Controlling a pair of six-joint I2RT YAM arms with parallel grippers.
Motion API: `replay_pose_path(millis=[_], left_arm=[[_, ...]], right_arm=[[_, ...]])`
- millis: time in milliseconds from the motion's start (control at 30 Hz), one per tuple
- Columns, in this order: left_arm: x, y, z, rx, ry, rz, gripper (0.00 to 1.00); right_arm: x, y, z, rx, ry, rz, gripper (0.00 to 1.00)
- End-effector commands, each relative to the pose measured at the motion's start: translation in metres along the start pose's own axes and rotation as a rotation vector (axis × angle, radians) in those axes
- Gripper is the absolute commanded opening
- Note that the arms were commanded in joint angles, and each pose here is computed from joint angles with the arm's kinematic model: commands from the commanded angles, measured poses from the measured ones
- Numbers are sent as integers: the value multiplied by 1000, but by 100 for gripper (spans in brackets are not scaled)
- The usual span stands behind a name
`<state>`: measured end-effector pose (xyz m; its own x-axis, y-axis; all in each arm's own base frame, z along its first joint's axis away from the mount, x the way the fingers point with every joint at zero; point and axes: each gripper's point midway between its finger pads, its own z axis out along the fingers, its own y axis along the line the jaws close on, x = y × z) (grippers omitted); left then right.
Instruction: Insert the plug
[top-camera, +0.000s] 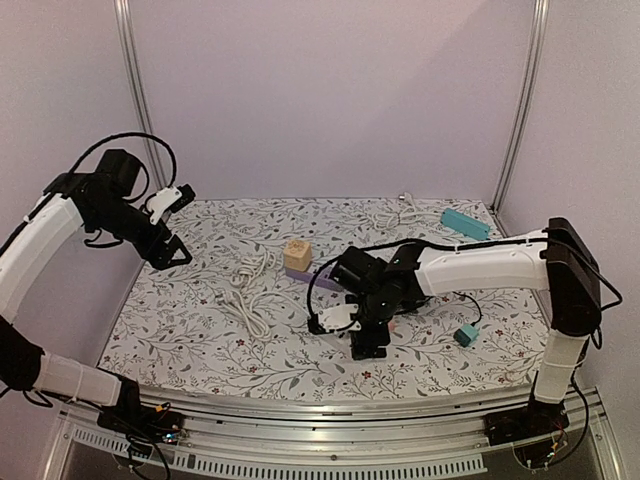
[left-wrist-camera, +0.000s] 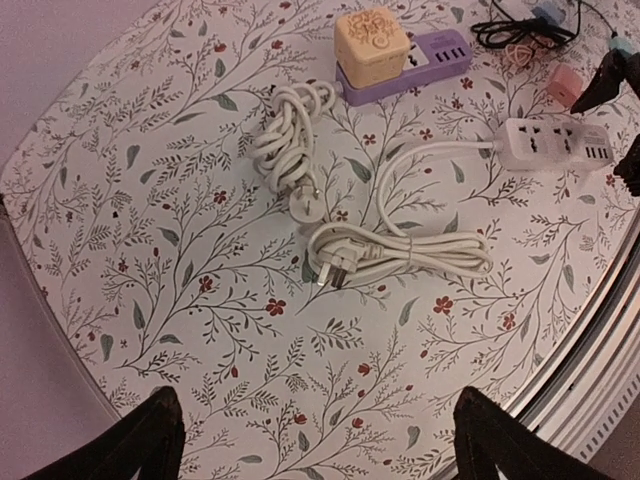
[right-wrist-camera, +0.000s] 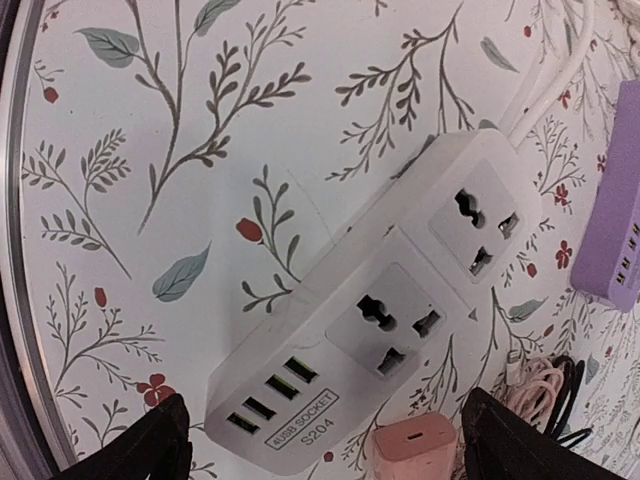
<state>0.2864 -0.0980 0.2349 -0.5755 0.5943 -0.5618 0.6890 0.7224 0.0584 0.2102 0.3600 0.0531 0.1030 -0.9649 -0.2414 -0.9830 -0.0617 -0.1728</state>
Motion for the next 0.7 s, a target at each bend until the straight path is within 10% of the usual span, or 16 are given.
replay_pose_path(millis=[0, 200, 400, 667], left_arm=[[-1, -7, 6, 47, 19, 15, 94], [-7, -17, 25, 70, 48, 82, 90], [-22, -65, 71, 174, 132, 294, 64], [-31, -59, 164, 177, 175, 273, 77]], right_arm=[[-17, -34, -43, 157, -116, 9, 93], [-16, -61, -91, 165, -306, 300, 94], [-10, -81, -90, -29, -430, 883, 85], [-20, -89, -59, -98, -406, 1043, 78]])
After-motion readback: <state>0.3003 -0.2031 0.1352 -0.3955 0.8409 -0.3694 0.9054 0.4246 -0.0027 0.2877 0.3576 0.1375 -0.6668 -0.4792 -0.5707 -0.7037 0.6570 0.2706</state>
